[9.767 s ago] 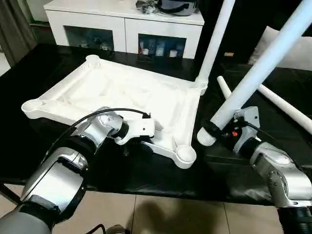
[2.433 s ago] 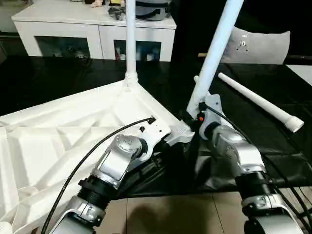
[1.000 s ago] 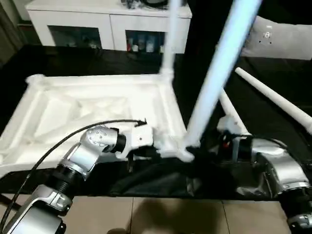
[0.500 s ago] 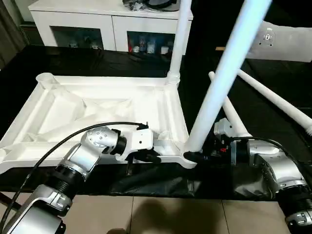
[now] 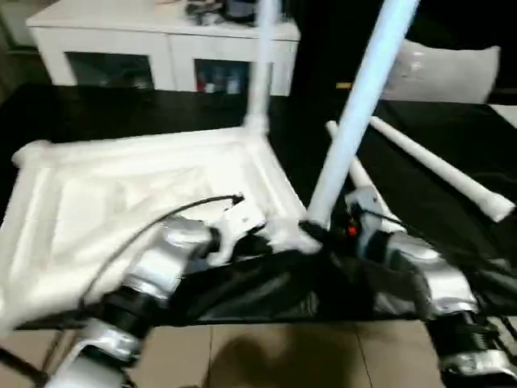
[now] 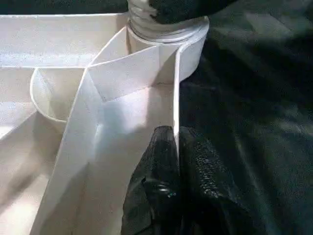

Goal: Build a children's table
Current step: Rotate leg to tighten

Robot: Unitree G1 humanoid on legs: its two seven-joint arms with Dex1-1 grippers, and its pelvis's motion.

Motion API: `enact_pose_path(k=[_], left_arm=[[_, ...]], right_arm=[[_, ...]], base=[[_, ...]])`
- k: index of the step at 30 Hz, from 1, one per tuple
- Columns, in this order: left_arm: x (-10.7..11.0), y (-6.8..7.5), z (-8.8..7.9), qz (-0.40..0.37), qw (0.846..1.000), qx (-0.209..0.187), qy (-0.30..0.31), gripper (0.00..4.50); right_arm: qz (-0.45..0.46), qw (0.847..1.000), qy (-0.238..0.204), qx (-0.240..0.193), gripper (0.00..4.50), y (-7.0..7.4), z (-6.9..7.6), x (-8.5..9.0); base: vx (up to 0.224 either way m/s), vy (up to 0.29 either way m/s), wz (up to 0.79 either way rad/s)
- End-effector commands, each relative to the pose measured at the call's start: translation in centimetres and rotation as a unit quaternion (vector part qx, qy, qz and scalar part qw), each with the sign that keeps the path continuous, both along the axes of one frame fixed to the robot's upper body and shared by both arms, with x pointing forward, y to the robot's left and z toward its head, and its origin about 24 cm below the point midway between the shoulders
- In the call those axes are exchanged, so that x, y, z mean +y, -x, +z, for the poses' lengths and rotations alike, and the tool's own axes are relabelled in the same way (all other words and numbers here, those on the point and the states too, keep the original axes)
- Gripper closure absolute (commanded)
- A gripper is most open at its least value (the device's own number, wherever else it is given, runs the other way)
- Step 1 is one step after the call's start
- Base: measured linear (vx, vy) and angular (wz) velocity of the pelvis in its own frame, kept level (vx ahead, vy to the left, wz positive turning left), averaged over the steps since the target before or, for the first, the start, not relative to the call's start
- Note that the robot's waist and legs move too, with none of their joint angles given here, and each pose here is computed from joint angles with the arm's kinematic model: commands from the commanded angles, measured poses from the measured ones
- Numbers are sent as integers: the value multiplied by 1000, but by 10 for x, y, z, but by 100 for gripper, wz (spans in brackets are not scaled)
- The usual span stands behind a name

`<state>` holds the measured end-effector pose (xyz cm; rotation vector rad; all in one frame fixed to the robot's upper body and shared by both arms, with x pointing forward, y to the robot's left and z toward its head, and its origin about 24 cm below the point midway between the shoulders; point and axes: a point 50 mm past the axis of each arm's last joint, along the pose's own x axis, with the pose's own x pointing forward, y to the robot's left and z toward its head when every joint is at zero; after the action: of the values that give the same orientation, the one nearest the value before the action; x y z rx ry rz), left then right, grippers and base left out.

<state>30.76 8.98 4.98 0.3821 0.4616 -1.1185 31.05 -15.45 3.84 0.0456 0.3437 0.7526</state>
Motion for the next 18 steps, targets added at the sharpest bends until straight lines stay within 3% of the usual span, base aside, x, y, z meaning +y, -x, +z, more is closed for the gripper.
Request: enact_pose_path(k=[1, 6, 8, 18], left_arm=[[-20, 2, 5, 25, 999, -7, 31, 450], [-34, 2, 9, 60, 997, -15, 36, 450], [-34, 3, 9, 55, 998, -24, 25, 450], [-25, 1, 6, 39, 998, -44, 3, 450]], right_arm=[[-23, 999, 6, 37, 181, -1, -13, 19], [-95, 995, 4, 36, 181, -8, -16, 25], [-89, 996, 0, 26, 111, -9, -13, 26], [-62, 998, -4, -17, 31, -7, -2, 9]], base=[[0, 0, 0], [0, 0, 0], [0, 0, 0], [0, 0, 0]])
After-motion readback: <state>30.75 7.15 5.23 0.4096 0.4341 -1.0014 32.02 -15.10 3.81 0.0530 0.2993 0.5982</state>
